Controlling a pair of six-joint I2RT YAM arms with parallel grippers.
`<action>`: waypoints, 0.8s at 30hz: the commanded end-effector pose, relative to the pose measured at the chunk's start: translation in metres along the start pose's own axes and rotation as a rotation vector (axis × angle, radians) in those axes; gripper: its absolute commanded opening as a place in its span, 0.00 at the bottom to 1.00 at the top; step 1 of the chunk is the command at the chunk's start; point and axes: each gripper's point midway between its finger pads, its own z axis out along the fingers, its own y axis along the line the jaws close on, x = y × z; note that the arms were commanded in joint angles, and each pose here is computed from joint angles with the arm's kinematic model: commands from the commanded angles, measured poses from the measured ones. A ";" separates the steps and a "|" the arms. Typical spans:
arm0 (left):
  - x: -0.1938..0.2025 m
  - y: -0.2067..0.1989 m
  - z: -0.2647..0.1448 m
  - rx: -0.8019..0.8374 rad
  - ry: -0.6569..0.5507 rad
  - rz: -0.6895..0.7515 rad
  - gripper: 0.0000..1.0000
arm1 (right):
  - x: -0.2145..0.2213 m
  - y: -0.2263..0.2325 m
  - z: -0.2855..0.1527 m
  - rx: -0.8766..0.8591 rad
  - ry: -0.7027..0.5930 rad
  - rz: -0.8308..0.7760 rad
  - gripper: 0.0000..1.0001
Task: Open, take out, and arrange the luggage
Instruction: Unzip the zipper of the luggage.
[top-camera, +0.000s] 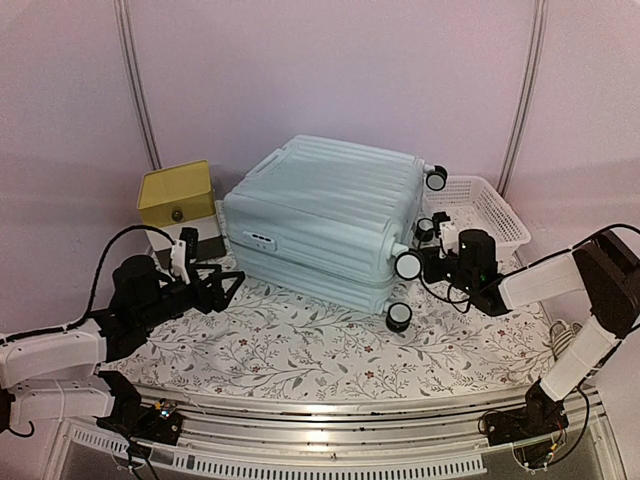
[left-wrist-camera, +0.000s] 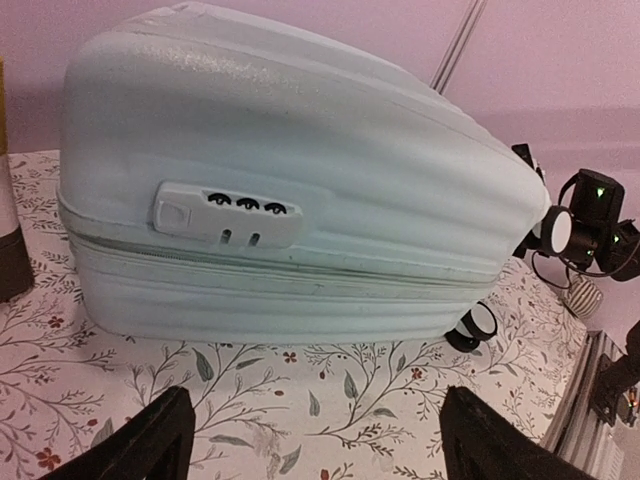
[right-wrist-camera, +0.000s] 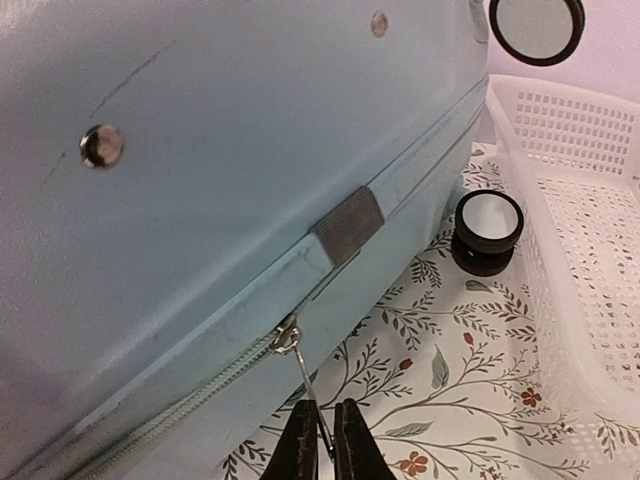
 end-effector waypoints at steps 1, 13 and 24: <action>-0.005 0.002 0.001 -0.029 -0.005 -0.003 0.87 | -0.032 -0.042 -0.011 0.149 -0.051 0.034 0.10; 0.001 0.006 0.010 -0.045 0.035 -0.028 0.87 | -0.052 -0.005 -0.036 -0.049 0.040 -0.029 0.60; 0.016 0.012 0.036 -0.064 0.135 -0.122 0.87 | -0.053 0.083 -0.054 -0.468 0.275 -0.146 0.68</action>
